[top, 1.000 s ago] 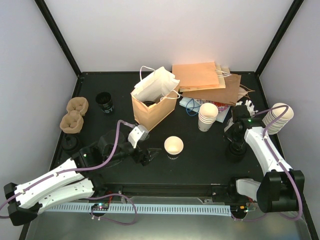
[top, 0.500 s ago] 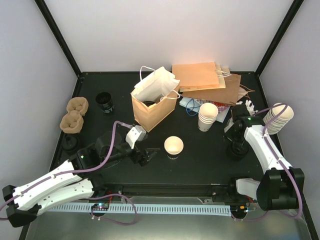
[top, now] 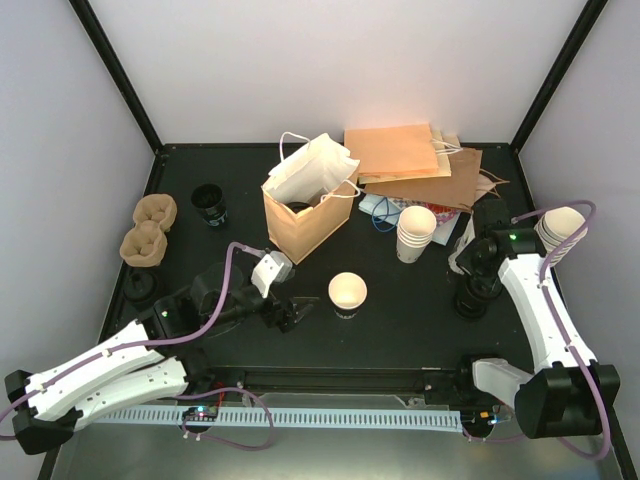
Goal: Pack the takeout coffee
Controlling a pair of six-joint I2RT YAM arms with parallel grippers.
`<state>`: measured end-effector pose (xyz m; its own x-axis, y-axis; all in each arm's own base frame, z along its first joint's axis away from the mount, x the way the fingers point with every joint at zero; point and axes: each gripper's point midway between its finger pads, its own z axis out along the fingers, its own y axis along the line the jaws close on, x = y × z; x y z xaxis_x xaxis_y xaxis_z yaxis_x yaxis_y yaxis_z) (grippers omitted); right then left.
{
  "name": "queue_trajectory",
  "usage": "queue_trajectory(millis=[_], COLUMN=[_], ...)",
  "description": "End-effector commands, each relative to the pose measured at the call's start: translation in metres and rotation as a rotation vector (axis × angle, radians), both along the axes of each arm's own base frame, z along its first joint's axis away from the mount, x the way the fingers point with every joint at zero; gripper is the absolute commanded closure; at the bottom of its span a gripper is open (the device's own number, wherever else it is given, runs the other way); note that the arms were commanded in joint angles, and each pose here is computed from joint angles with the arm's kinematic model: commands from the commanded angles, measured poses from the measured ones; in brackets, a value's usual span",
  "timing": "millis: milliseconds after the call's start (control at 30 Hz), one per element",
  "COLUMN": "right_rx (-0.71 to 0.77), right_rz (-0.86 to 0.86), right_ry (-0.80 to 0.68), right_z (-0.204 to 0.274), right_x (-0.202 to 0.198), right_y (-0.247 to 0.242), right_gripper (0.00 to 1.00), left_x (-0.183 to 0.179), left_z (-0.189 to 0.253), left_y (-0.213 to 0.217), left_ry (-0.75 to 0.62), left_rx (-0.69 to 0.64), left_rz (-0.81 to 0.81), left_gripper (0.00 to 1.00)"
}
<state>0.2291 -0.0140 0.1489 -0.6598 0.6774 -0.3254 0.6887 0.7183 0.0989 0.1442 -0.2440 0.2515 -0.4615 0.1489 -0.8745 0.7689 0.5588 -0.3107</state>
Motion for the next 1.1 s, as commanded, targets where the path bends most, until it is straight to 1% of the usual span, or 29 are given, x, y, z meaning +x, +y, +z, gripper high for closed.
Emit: queue_trajectory(millis=[0,100,333,633,733,833,967,1067], right_rx=[-0.030,-0.049,-0.038,-0.082,-0.096,-0.116,-0.136,-0.121], right_rz=[0.012,0.012,0.032,0.035,0.031,0.049,0.152,0.274], right_ry=[0.019,0.064,0.082,0.066,0.059,0.025,-0.030,-0.071], right_z=[-0.006,-0.020,-0.039,-0.028,-0.017,0.004,0.035,0.052], right_x=[-0.002,-0.005,-0.005,0.000,-0.001,0.000,-0.001,0.001], right_y=[-0.003,-0.006,-0.003,-0.009,-0.012,-0.011,0.009,0.040], right_gripper=[0.95,0.95,0.95,0.95,0.96,0.96,0.97,0.99], left_x=[0.002,0.002,0.002,0.002,0.001,0.001,0.003,0.007], left_z=[0.006,0.006,0.005,0.005,0.005,0.004,0.001,-0.001], left_y=[0.002,0.002,0.002,0.003,0.003,0.003,0.004,0.005], left_ry=[-0.011,-0.010,-0.009,-0.008,-0.008,-0.006,0.007,0.033], left_rx=[-0.015,-0.017,-0.016,-0.016,-0.016,-0.014,-0.008,-0.022], left_rz=[0.014,0.013,0.015,0.016,0.015,0.016,0.029,0.058], left_gripper=[0.01,0.01,0.01,0.01,0.01,0.01,0.01,0.01])
